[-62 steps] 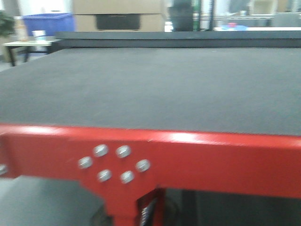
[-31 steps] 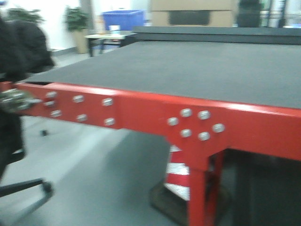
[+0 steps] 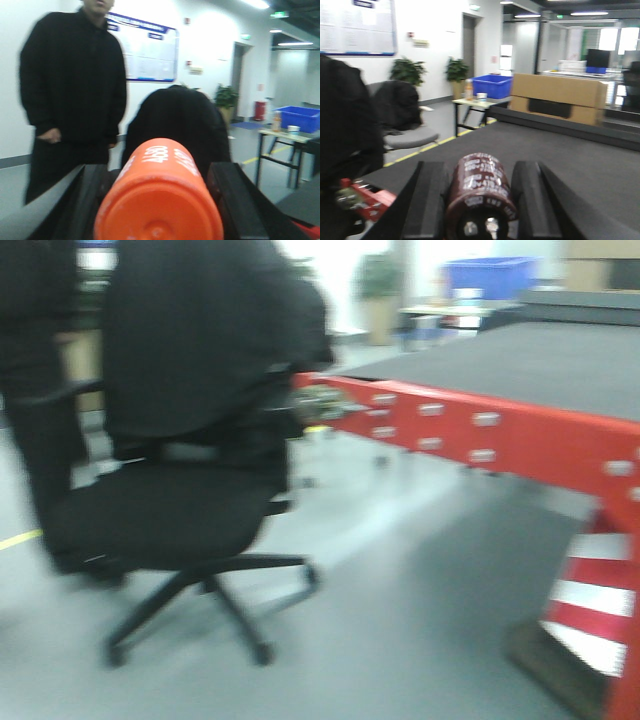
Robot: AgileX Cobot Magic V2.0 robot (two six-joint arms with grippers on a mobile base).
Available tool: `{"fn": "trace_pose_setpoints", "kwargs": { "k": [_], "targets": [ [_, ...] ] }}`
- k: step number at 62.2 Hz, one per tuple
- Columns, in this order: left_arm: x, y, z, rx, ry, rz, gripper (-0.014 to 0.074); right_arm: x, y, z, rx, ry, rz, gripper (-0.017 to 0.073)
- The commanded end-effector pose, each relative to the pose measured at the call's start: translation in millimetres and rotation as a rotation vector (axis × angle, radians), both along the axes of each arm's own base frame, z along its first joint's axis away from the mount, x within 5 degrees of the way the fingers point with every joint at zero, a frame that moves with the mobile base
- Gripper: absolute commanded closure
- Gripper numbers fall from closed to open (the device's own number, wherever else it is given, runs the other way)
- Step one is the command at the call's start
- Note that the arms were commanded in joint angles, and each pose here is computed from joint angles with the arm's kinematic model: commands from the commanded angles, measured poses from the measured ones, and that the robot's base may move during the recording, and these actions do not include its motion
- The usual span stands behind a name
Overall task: Place cylindrical capacitor in blue bin on shelf
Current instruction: 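Drive the base away from the table to the blue-bin shelf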
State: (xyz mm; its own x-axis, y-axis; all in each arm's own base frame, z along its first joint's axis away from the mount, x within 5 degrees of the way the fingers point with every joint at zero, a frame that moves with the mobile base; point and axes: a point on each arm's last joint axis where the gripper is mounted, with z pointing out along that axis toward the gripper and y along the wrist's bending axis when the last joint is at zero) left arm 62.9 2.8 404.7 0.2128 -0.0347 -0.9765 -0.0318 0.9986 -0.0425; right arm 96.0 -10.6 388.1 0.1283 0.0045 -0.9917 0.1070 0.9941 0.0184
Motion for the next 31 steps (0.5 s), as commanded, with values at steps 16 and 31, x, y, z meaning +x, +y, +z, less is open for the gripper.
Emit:
{"fn": "trace_pose_setpoints", "kwargs": {
  "k": [16,31],
  "targets": [
    [-1.6,-0.2,2.3,-0.005,-0.027,-0.003,0.0704,-1.7,-0.1,3.7,-0.010,-0.039,-0.004,0.0721],
    [-1.6,-0.2,2.3,-0.005,-0.027,-0.003,0.0704,-1.7,-0.1,3.7,-0.010,-0.039,-0.004,0.0721]
  ]
}}
